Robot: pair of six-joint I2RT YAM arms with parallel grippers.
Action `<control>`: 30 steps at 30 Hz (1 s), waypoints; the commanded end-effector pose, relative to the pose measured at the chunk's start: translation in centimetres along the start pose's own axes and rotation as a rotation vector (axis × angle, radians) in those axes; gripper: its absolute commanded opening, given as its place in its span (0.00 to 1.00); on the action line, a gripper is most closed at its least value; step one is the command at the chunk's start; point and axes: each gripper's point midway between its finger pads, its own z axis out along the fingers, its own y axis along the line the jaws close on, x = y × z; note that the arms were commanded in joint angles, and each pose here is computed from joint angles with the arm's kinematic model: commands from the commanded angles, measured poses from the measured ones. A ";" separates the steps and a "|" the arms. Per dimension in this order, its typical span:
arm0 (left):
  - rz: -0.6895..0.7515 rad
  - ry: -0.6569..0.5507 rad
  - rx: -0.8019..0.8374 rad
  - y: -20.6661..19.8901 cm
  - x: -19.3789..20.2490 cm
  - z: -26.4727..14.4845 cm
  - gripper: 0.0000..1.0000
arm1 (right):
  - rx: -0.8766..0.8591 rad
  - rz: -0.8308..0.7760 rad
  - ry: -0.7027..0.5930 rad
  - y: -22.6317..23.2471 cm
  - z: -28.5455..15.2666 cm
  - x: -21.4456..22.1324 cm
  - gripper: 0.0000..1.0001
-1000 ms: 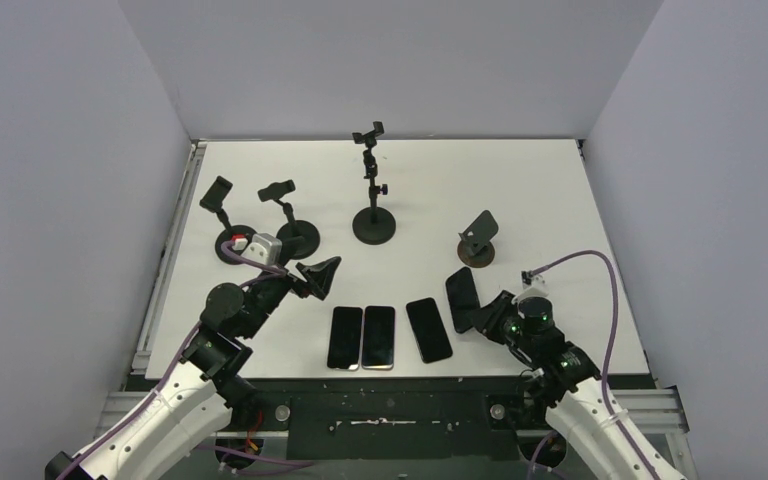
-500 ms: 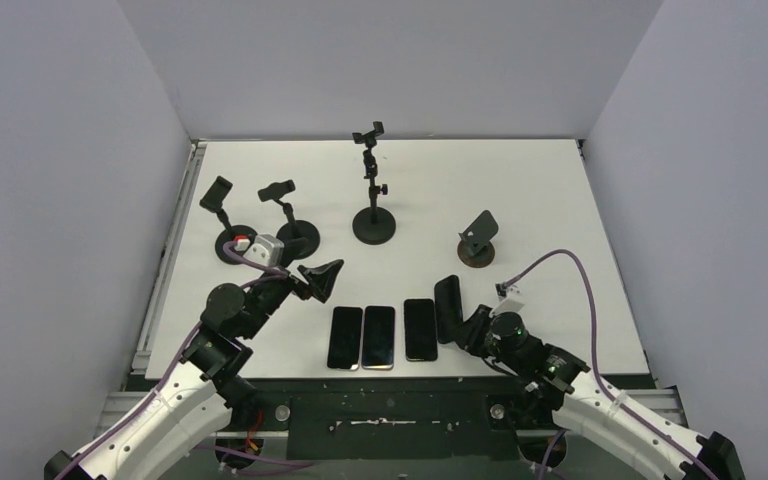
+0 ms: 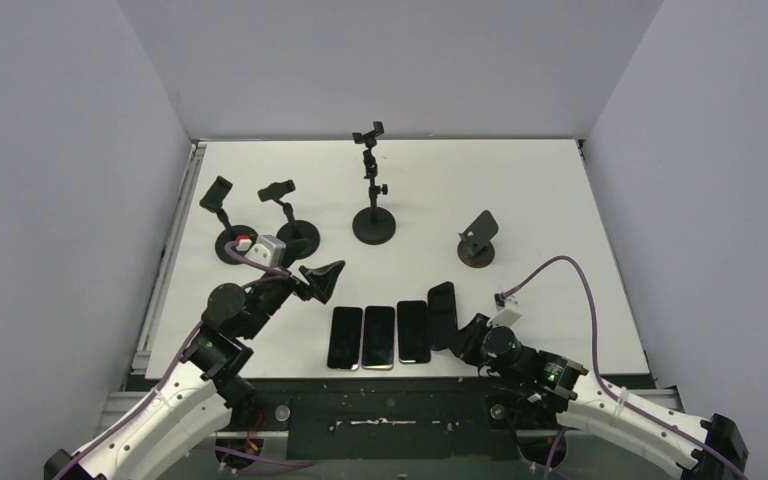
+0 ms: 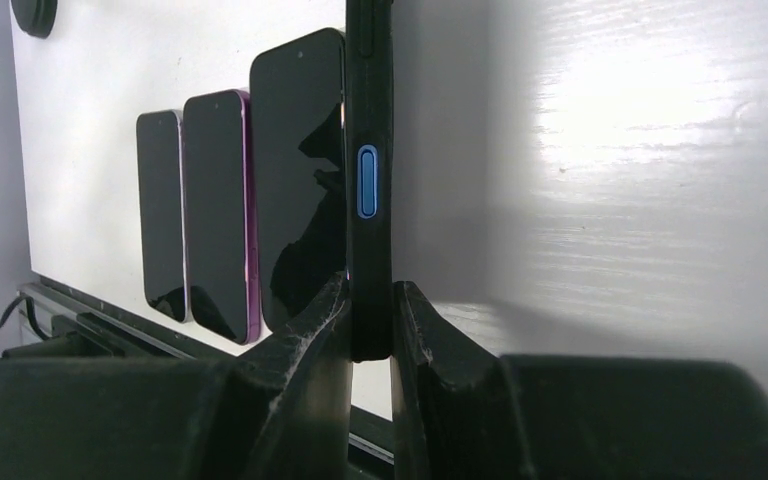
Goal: Remove the phone from the phone stand
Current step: Place the phone at the center of the board.
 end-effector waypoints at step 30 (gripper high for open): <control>-0.198 0.121 -0.389 4.3 0.0 1.5 0.97 | 0.423 -0.046 -0.196 0.3 -4.5 -8.5 0.70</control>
